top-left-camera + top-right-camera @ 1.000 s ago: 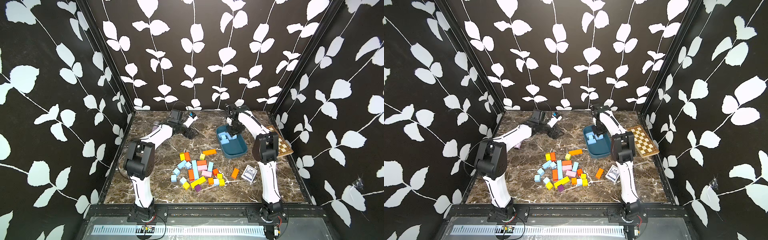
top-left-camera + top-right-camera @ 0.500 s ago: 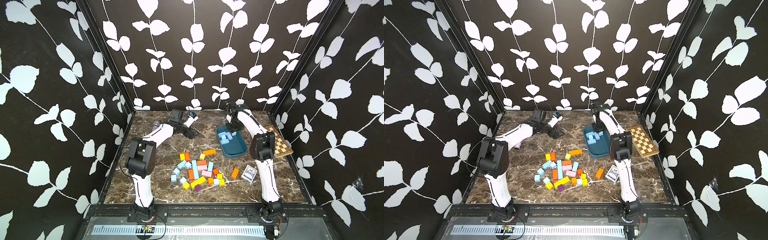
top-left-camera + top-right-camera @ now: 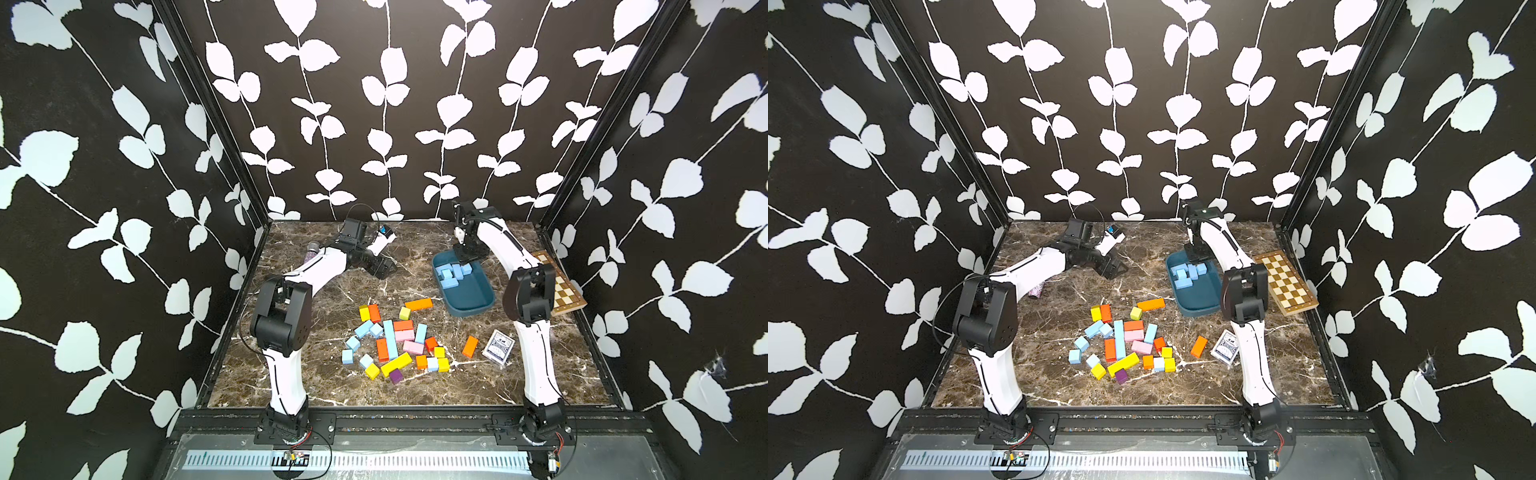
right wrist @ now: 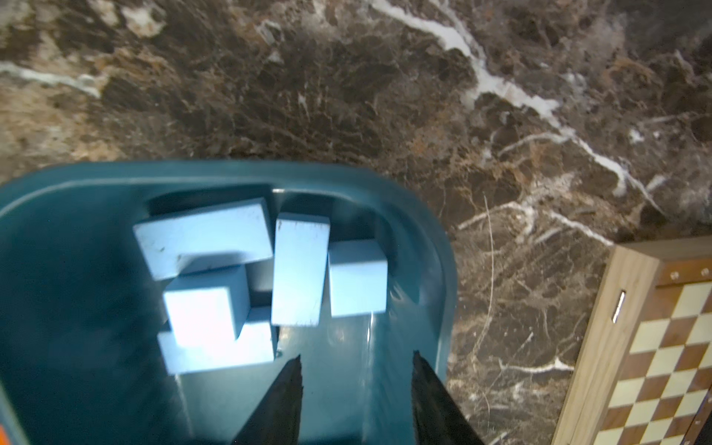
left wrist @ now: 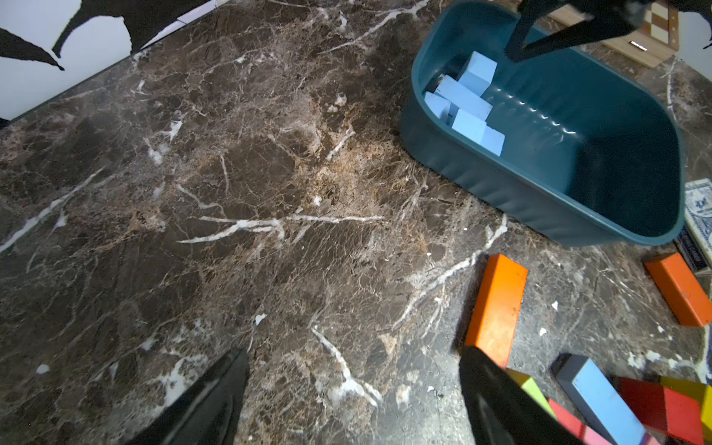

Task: Pick out the blue building blocks
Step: Place the building block in the storage box, then pick up the building block from the center of the board.

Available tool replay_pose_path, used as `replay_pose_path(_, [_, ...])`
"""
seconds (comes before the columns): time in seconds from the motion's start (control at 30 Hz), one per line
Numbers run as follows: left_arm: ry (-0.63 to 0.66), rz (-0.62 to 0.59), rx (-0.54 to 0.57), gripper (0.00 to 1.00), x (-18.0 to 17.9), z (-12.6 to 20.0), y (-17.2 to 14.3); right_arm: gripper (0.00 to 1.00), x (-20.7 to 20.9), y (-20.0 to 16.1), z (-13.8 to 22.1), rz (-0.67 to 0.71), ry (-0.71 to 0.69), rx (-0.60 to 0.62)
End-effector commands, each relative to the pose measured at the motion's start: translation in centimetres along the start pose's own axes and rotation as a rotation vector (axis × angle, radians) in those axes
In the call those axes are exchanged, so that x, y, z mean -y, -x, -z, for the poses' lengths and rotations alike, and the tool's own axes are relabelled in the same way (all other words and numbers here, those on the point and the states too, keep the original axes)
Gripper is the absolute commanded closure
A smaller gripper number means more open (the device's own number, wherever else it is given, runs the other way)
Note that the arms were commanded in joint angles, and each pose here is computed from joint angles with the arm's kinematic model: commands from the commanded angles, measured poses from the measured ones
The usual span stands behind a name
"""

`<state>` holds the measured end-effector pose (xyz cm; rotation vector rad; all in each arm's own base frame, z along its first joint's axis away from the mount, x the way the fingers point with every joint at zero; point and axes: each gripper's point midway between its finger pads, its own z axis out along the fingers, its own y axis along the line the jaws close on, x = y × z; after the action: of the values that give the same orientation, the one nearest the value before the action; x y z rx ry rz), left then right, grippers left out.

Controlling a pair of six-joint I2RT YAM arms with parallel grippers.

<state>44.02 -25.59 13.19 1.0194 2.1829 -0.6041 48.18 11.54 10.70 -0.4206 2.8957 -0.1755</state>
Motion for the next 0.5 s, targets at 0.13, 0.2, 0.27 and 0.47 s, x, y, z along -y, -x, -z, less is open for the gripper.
replay_pose_path(0.13, [0.061,0.09,0.007,0.12,-0.1,4.5,-1.2,0.56,-7.1,-4.0,6.2,-0.049,0.126,0.088])
replay_pose_path(0.2, [0.082,0.141,-0.01,0.12,-0.5,5.4,-2.9,0.56,-9.7,-5.8,6.4,-0.073,0.163,0.082])
replay_pose_path(0.27, [0.108,0.204,-0.024,0.12,-1.2,6.3,-4.8,0.56,-12.5,-7.7,6.2,-0.104,0.201,0.067])
replay_pose_path(0.47, [0.21,0.3,-0.06,0.11,-2.7,7.5,-9.3,0.58,-19.1,-13.5,4.4,-0.296,0.262,-0.022])
